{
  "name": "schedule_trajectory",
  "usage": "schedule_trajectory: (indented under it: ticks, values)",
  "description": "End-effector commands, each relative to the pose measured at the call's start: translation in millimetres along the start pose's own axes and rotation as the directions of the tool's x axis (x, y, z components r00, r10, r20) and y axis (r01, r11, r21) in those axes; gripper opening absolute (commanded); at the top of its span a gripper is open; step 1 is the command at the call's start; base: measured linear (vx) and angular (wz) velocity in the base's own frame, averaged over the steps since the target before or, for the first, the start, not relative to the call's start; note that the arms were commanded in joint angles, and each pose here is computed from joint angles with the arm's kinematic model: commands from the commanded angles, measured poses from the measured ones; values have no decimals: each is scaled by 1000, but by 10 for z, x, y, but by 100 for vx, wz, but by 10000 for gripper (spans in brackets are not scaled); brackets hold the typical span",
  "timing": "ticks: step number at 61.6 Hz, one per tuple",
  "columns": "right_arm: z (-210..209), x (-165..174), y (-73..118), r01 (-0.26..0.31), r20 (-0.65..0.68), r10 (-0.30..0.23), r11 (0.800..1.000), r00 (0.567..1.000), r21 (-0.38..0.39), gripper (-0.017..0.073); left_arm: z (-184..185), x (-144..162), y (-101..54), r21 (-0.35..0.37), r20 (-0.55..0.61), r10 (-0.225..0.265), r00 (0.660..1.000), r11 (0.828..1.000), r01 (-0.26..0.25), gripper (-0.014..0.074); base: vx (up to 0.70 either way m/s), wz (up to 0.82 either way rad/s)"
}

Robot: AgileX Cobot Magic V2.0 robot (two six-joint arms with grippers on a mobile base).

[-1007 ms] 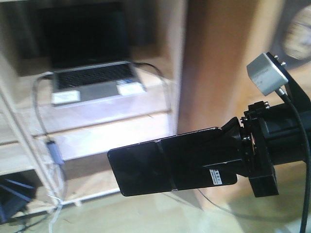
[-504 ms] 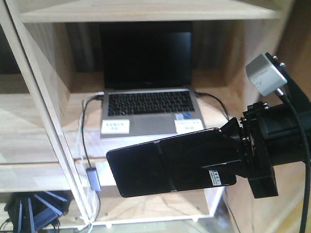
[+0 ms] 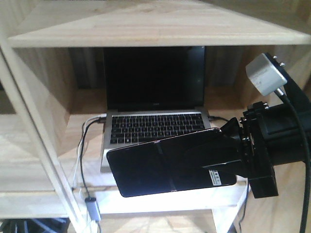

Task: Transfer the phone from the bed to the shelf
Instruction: 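Raise the held phone toward the upper shelf above the laptop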

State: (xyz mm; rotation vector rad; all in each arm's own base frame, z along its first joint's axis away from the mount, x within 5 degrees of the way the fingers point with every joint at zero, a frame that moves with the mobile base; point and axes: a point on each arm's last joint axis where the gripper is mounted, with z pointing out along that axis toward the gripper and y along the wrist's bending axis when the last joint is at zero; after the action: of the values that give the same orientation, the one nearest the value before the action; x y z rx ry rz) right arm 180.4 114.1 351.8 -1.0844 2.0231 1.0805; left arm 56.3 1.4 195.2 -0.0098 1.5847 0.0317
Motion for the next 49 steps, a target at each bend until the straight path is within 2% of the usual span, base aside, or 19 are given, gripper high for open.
schedule_trajectory:
  ticks: [1, 49]
  values:
    - [-79, -99, 164, 19, 60, -14, 997, 998, -77, -2, -21, -152, 2, 2, 102, -19, 995, 1000, 19, 1, 19, 0]
    - [-79, -99, 164, 19, 60, -14, 997, 998, -77, -2, -21, -152, 2, 2, 102, -19, 995, 1000, 19, 1, 8, 1]
